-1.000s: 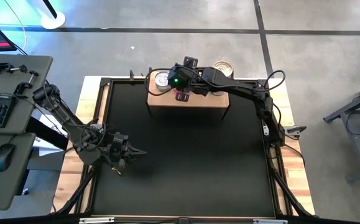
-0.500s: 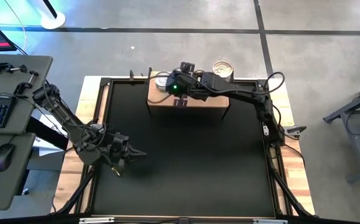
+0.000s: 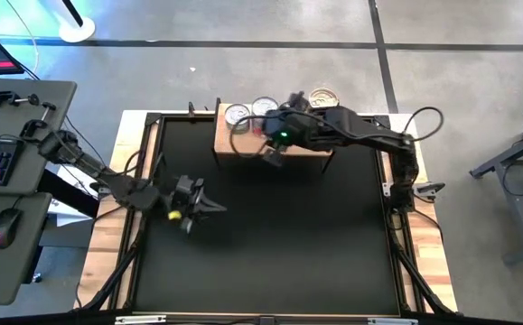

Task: Stack canned seafood by type on shelf
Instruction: Return to Home Position

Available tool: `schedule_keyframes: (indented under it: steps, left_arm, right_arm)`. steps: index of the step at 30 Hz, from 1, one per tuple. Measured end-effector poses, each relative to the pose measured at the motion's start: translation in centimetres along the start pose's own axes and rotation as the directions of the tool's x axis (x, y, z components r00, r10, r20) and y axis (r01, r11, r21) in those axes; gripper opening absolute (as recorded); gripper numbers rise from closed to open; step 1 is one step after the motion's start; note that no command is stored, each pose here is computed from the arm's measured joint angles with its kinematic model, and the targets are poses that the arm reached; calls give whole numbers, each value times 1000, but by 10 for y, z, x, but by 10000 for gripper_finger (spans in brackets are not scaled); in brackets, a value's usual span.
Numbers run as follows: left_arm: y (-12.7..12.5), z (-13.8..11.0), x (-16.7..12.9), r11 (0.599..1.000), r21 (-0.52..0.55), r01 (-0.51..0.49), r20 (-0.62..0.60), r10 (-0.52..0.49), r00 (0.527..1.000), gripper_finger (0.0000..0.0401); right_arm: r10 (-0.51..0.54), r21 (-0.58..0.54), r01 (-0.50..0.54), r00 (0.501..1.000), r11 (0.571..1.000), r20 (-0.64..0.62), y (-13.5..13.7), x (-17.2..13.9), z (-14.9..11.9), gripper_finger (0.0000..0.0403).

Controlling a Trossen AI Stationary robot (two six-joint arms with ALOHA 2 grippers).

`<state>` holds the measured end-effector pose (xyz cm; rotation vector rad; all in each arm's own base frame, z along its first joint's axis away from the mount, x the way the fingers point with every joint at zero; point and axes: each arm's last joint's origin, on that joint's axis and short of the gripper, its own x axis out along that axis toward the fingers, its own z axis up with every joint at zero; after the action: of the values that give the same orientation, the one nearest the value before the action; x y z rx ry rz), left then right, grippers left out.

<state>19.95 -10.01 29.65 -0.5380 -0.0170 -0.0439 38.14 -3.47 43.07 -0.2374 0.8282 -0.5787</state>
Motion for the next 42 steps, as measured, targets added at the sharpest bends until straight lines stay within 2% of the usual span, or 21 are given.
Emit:
schedule_keyframes:
  steps: [5, 9, 12, 17, 21, 24, 28, 33, 36, 39, 42]
  left_arm:
    - [24, 19, 18, 998, 63, -10, -6, 11, 1000, 0]
    - [47, 38, 35, 987, 161, -4, -35, 10, 999, 0]
    - [65, 54, 42, 971, 240, -18, -33, 27, 999, 0]
    - [85, 73, 31, 969, 246, 11, -67, 6, 998, 0]
    - [82, 78, 9, 961, 274, 19, -123, 16, 992, 0]
    - [77, 78, -7, 954, 299, -12, -134, 55, 989, 0]
    - [76, 63, -26, 953, 302, -28, -51, 45, 998, 0]
    - [91, 18, -48, 977, 214, -12, 90, -8, 996, 0]
    - [104, -8, -60, 985, 167, -37, 122, 16, 992, 0]
    - [115, -24, -70, 990, 126, -57, 130, 40, 991, 0]
    - [119, -29, -77, 991, 120, -49, 147, 31, 989, 0]
  right_arm:
    - [152, 116, -142, 985, 983, -82, -4, -30, -16, 172]
    - [243, 133, -217, 941, 967, -235, 2, -42, -33, 172]
    - [293, 123, -269, 918, 955, -266, 16, -41, -40, 172]
    - [173, 65, -160, 926, 985, -337, 34, -38, -63, 172]
    - [179, 82, -160, 912, 984, -369, 42, -43, -91, 172]
    - [238, 178, -179, 882, 968, -407, 42, -53, -118, 169]
    - [298, 356, -161, 878, 921, -375, 38, -74, -150, 129]
    - [360, 567, -167, 900, 806, -246, 38, -98, -181, 20]
    - [345, 641, -161, 923, 750, -172, 44, -104, -196, 15]
    - [356, 679, -148, 918, 720, -177, 50, -104, -210, 7]
    - [384, 693, -169, 908, 701, -168, 56, -104, -218, 4]
